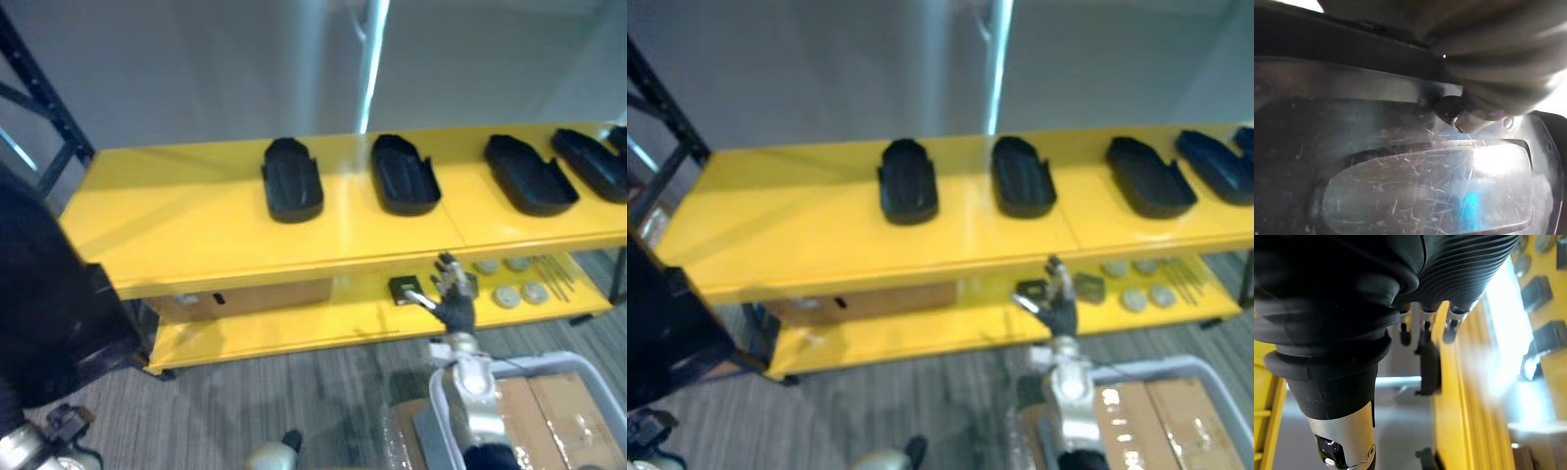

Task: Walk over and take plastic housings, then place them on the shelf

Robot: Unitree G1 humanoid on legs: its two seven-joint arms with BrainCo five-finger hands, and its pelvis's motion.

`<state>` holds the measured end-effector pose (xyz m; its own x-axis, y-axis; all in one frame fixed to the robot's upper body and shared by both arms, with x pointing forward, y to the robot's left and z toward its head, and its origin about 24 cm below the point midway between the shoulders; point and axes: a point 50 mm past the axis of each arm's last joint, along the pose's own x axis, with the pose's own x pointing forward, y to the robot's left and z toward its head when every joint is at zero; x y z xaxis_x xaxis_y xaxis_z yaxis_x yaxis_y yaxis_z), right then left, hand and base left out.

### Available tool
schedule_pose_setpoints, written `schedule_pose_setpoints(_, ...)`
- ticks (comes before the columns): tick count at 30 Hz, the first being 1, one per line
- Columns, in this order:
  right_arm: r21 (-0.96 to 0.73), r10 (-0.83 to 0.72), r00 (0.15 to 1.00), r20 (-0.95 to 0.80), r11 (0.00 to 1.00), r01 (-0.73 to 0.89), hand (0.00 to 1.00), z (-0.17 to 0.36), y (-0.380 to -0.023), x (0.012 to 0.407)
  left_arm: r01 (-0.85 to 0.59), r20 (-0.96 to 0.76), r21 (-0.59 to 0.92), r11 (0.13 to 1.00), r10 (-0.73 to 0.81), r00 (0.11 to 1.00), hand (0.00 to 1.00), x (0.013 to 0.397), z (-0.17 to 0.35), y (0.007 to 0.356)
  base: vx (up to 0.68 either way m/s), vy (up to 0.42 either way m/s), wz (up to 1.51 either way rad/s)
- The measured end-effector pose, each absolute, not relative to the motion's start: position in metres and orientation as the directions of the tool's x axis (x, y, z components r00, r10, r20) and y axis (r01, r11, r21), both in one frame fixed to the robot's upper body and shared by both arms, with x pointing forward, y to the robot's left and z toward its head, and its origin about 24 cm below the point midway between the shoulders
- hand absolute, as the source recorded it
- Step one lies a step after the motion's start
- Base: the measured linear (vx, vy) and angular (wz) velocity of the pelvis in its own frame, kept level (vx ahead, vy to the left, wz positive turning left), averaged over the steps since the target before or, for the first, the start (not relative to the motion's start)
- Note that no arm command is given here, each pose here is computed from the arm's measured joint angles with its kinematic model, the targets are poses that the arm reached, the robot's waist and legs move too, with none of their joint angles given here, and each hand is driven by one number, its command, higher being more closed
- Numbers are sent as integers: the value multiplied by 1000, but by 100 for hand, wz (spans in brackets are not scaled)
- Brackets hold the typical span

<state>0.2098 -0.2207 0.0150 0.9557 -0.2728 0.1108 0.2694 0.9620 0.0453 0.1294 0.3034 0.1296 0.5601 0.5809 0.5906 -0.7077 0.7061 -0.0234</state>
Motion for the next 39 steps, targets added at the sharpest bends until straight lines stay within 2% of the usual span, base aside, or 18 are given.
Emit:
schedule_pose_setpoints(2, 31, -287, 952, 108, 958, 285, 0, 14, -225, 204, -686, 578, -42, 727, 578, 576, 100, 140, 127, 302, -2, -190, 68)
schedule_pose_setpoints(8, -12, -253, 941, 224, 965, 262, 0, 38, -231, 217, -680, 511, -50, 731, 604, 612, 100, 137, 112, 295, -78, -153, -6)
schedule_pose_setpoints(18, -24, -338, 862, 378, 927, 374, 0, 77, -247, 243, -690, 642, -32, 724, 544, 540, 100, 138, 143, 296, -36, 7, 23)
schedule_pose_setpoints(26, -24, -370, 837, 403, 910, 414, 0, 79, -250, 239, -679, 700, -16, 734, 493, 517, 100, 149, 161, 299, 66, 101, 33)
schedule_pose_setpoints(28, -36, -423, 763, 489, 864, 502, 0, 96, -250, 230, -646, 698, -61, 761, 495, 518, 100, 160, 163, 292, 115, 59, 61)
schedule_pose_setpoints(29, -27, -454, 709, 539, 832, 554, 0, 107, -251, 224, -630, 685, -77, 773, 500, 529, 100, 165, 161, 287, 137, -21, 64)
schedule_pose_setpoints(31, 39, -554, 549, 625, 725, 687, 0, 129, -253, 212, -610, 651, -88, 787, 509, 564, 100, 166, 154, 279, 177, -69, 43)
schedule_pose_setpoints(32, 58, -579, 517, 630, 699, 713, 0, 132, -254, 210, -610, 651, -87, 787, 509, 563, 100, 164, 155, 278, 163, -119, 3)
schedule_pose_setpoints(34, 146, -693, 377, 615, 570, 809, 0, 134, -261, 203, -616, 654, -95, 782, 515, 554, 100, 159, 157, 276, 162, -185, -17)
schedule_pose_setpoints(35, 166, -716, 336, 612, 532, 831, 0, 135, -265, 201, -620, 648, -101, 779, 524, 553, 100, 158, 155, 276, 176, -189, -14)
schedule_pose_setpoints(37, 213, -788, 154, 595, 340, 916, 0, 133, -289, 181, -618, 615, -110, 779, 541, 573, 100, 155, 147, 272, 195, -155, 13)
schedule_pose_setpoints(39, 236, -817, 45, 576, 218, 947, 0, 130, -304, 167, -613, 612, -115, 782, 542, 576, 100, 154, 145, 270, 186, -90, 27)
